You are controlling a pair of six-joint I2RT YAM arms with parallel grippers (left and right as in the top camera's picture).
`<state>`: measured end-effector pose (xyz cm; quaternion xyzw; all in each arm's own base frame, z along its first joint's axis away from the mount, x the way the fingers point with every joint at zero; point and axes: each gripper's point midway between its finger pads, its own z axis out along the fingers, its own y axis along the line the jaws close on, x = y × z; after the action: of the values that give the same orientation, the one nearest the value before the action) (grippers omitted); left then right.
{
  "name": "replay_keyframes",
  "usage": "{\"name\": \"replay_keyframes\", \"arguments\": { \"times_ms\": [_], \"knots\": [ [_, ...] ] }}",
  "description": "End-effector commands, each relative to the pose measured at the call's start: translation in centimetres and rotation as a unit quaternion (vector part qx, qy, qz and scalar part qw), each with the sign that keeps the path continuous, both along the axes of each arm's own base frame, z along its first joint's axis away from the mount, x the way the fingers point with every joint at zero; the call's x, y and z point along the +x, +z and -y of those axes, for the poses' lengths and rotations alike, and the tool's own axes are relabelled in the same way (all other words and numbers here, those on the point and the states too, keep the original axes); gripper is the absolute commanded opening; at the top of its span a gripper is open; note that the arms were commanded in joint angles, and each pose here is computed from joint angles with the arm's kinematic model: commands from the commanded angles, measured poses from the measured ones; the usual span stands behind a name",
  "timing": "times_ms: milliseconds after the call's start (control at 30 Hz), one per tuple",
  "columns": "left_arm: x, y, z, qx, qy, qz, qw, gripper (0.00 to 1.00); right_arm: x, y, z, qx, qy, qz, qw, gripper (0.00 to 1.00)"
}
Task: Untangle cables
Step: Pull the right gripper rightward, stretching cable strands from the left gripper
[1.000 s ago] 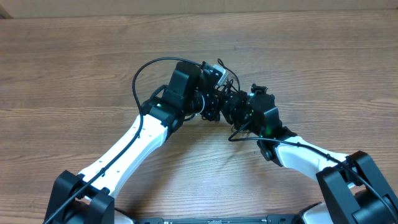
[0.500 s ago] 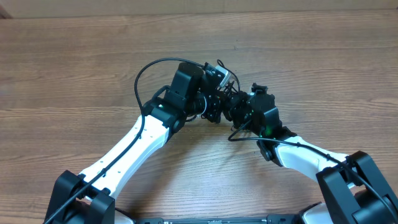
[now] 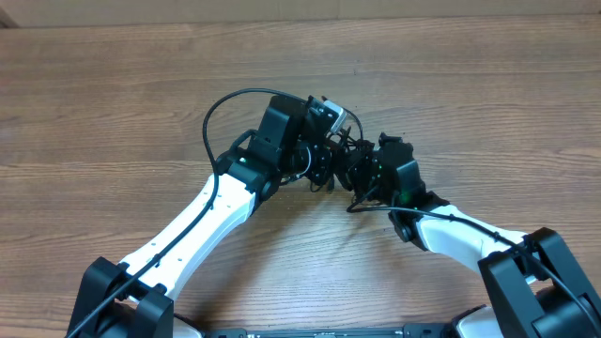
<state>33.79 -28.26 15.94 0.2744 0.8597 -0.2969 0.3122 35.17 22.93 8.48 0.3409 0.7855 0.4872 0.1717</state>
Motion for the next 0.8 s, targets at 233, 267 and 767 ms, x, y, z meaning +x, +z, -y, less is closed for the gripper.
{"name": "replay_keyframes", "arguments": {
  "times_ms": [233, 267, 767],
  "knots": [
    [0.7, -2.1, -2.2, 0.070, 0.046, 0.001, 0.996, 0.04, 0.9, 1.7, 2.8, 0.063, 0.029, -0.011, 0.998, 0.04],
    [0.7, -2.1, -2.2, 0.070, 0.046, 0.001, 0.996, 0.04, 0.9, 1.9, 3.2, 0.069, 0.032, -0.012, 0.997, 0.04],
    [1.5, -2.3, -3.2, 0.094, 0.070, 0.014, 0.993, 0.04, 0.8, 6.5, 4.4, 0.137, 0.110, 0.061, 0.982, 0.04]
  ]
}}
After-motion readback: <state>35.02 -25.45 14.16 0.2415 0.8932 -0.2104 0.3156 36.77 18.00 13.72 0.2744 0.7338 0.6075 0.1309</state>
